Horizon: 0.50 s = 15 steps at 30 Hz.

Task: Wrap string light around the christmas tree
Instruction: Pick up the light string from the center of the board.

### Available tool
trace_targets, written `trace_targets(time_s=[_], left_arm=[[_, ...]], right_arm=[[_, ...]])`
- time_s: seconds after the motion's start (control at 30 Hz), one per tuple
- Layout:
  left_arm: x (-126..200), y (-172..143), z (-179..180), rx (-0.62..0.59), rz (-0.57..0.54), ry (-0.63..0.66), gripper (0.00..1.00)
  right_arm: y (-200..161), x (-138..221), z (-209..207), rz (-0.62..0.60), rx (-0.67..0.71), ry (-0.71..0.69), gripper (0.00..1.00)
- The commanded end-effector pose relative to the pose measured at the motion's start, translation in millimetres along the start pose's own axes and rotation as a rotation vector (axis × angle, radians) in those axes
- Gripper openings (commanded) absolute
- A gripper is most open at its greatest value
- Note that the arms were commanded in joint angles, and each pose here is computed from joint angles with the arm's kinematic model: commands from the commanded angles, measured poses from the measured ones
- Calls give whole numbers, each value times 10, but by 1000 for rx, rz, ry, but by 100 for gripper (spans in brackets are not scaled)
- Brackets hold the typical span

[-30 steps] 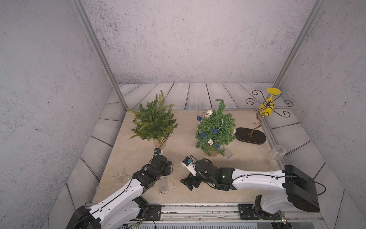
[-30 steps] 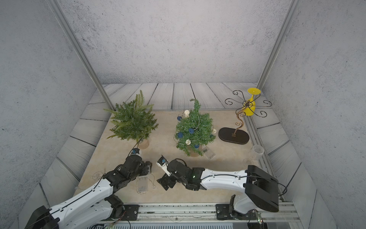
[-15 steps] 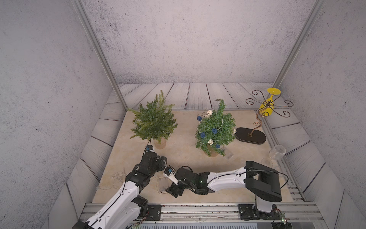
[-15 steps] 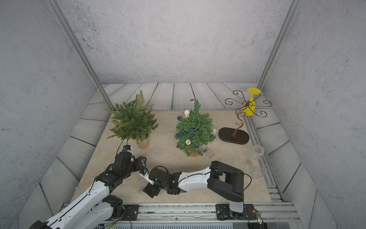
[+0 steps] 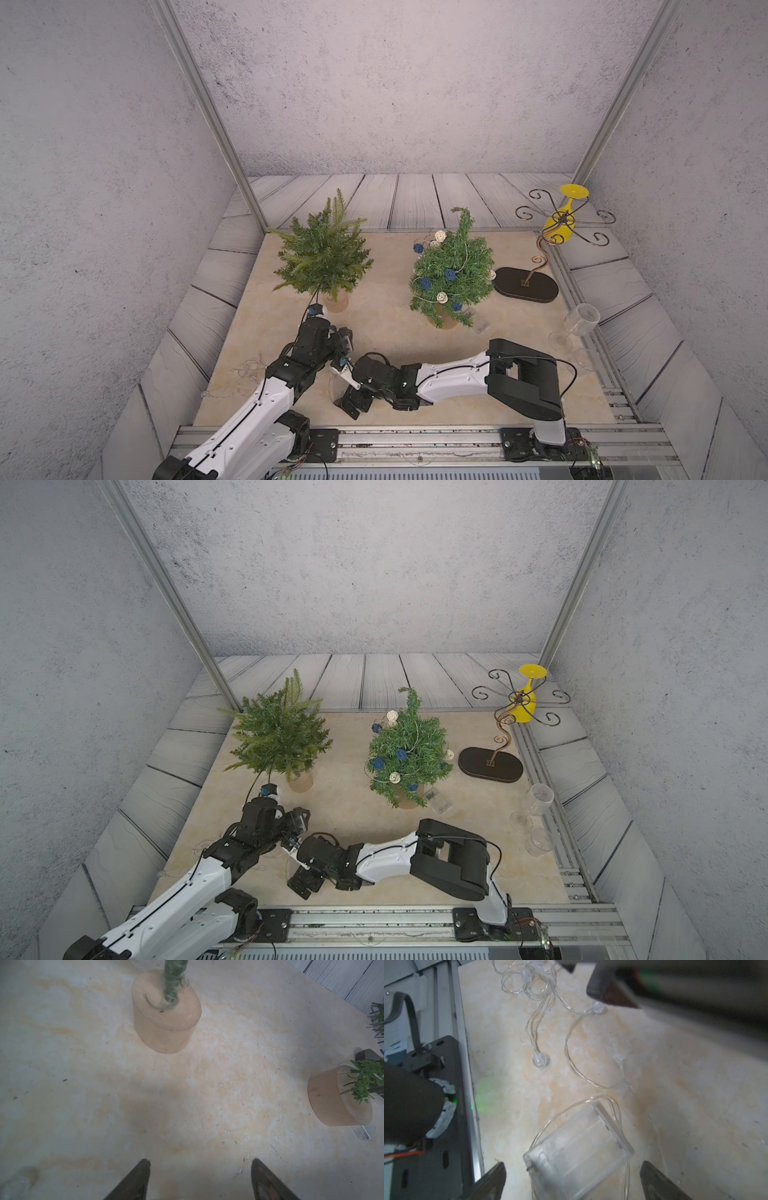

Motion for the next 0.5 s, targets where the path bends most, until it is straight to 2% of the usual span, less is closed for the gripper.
trace_targets(time_s=[0.0, 0.1, 0.17, 0.27, 0.37, 0.47], left_arm=[[0, 37, 62, -1, -24, 20, 78], [-3, 59, 90, 15, -33, 18, 78], [-5, 71, 88, 24, -39, 10, 78], [-2, 78, 79, 24, -40, 4, 78], [-7, 71, 82, 26, -45, 0, 78], [-25, 60, 69, 27, -40, -11, 78]], right_arm=[[-110, -194, -110, 9, -22, -91, 100], [-80, -258, -182, -11, -38, -147, 100], [-95, -288, -272, -9, -49, -209, 96], [-159, -291, -427, 8, -57, -304, 87], [-237, -254, -553, 15, -86, -319, 74], [-253, -161, -669, 2, -96, -328, 68]])
Point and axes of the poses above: each gripper's point midway between its finger pads, its own x axis back along the fingers, its own z axis along the line the jaws close on, y = z × x, the point moved 3 cm from there along x, back along the fingers, and after that the axes turned 7 degrees about -x, right-handed, at the moved point
